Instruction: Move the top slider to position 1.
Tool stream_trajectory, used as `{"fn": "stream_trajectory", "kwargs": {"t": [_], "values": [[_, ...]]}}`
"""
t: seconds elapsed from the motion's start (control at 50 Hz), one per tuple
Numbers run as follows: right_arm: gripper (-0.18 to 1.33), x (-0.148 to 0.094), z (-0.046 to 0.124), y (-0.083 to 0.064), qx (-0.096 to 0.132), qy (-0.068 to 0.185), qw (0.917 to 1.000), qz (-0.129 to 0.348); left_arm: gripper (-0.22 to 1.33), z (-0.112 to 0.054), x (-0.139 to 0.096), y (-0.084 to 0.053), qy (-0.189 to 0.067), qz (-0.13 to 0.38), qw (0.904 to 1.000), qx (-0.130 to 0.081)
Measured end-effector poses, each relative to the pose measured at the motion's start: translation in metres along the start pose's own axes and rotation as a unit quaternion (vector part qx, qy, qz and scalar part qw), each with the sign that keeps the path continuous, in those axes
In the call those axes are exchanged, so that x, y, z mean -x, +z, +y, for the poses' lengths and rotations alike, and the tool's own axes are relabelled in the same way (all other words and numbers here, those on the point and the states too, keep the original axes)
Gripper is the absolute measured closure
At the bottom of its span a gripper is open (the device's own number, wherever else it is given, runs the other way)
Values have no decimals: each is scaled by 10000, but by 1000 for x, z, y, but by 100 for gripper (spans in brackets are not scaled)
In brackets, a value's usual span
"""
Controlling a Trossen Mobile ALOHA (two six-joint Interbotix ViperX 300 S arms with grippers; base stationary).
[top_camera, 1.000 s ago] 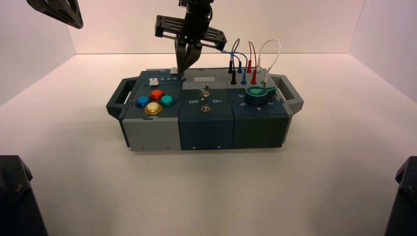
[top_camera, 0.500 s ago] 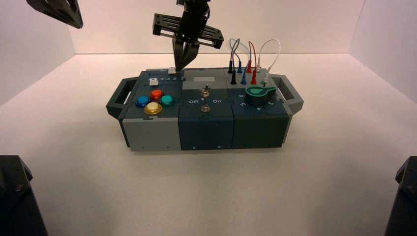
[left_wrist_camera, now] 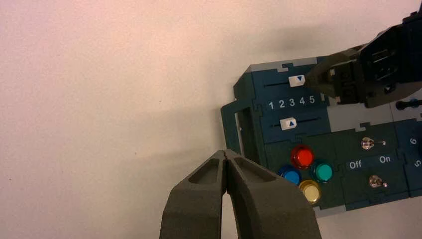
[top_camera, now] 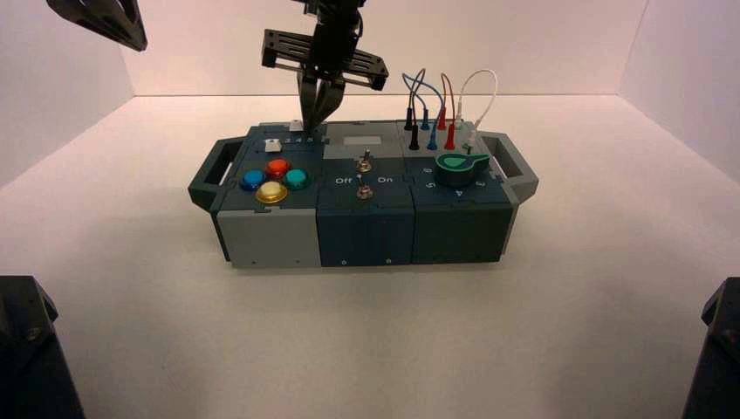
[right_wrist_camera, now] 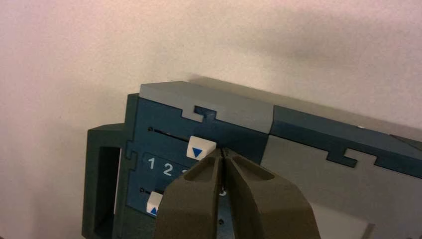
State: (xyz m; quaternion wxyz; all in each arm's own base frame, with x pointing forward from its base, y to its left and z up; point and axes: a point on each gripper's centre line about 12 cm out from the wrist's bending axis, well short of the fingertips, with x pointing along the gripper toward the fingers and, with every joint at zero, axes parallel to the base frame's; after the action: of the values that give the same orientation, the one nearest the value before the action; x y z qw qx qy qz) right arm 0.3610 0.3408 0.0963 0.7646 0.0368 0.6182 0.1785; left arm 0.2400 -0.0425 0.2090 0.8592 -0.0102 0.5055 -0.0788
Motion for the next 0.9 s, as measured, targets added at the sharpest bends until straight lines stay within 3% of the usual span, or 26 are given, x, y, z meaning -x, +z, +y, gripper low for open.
{"fn": "stream_trajectory", "kwargs": {"t": [0.9], "values": [[129, -5, 15, 4, 72, 60, 9999, 89, 127, 0, 0, 0, 9, 16, 10000, -12]]}}
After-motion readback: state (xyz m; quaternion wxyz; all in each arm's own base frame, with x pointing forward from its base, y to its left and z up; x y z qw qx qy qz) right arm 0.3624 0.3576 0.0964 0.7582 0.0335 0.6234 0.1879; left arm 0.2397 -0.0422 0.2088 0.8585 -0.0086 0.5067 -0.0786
